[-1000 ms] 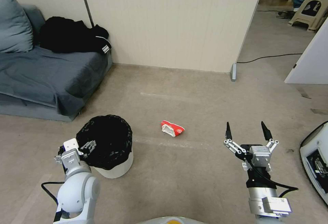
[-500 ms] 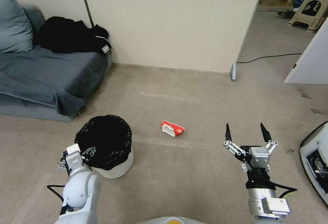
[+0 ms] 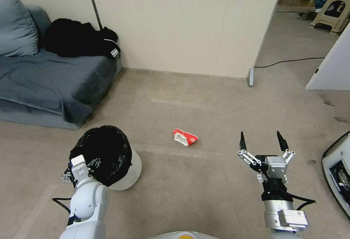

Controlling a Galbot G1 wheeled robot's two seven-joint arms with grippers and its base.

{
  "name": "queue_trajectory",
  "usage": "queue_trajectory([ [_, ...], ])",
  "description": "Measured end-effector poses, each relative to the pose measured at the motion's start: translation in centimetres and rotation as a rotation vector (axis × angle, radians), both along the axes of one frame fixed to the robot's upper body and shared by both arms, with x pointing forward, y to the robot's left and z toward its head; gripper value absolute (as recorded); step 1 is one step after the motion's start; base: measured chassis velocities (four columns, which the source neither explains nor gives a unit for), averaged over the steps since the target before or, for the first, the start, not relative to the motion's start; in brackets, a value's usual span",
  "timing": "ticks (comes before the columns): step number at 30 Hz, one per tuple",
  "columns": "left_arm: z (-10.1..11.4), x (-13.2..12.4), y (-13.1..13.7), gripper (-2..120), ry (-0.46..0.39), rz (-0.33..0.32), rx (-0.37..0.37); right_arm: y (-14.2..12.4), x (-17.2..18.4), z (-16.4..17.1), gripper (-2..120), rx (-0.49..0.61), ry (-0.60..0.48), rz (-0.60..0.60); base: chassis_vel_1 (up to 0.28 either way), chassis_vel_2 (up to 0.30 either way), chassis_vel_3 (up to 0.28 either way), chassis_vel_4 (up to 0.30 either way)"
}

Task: Pick up the trash bin, then pick up the garbage from the floor and place it into the trash bin.

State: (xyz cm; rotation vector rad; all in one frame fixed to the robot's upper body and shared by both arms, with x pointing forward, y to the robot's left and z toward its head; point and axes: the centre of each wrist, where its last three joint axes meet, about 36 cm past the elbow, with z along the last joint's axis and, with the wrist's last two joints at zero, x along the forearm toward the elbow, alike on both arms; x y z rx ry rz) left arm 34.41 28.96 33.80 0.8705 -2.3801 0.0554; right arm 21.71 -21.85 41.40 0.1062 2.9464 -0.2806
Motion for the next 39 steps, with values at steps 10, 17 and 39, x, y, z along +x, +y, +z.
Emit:
queue_trajectory([
  [10, -0.3, -0.1, -0.6, 78, 0.007, -0.004, -0.013, 0.0, 0.0, -0.1, 100, 0.0, 0.002, 0.001, 0.0, 0.0, 0.0, 0.0],
  [17, -0.1, -0.1, -1.4, 62, 0.003, -0.016, -0.023, 0.0, 0.0, 0.0, 100, -0.001, 0.001, 0.001, 0.0, 0.0, 0.0, 0.0],
  [39, 1.4, -1.2, -4.1, 32, 0.005, -0.046, -0.053, 0.3, -0.1, 0.3, 100, -0.007, -0.001, 0.01, 0.0, 0.0, 0.0, 0.0],
])
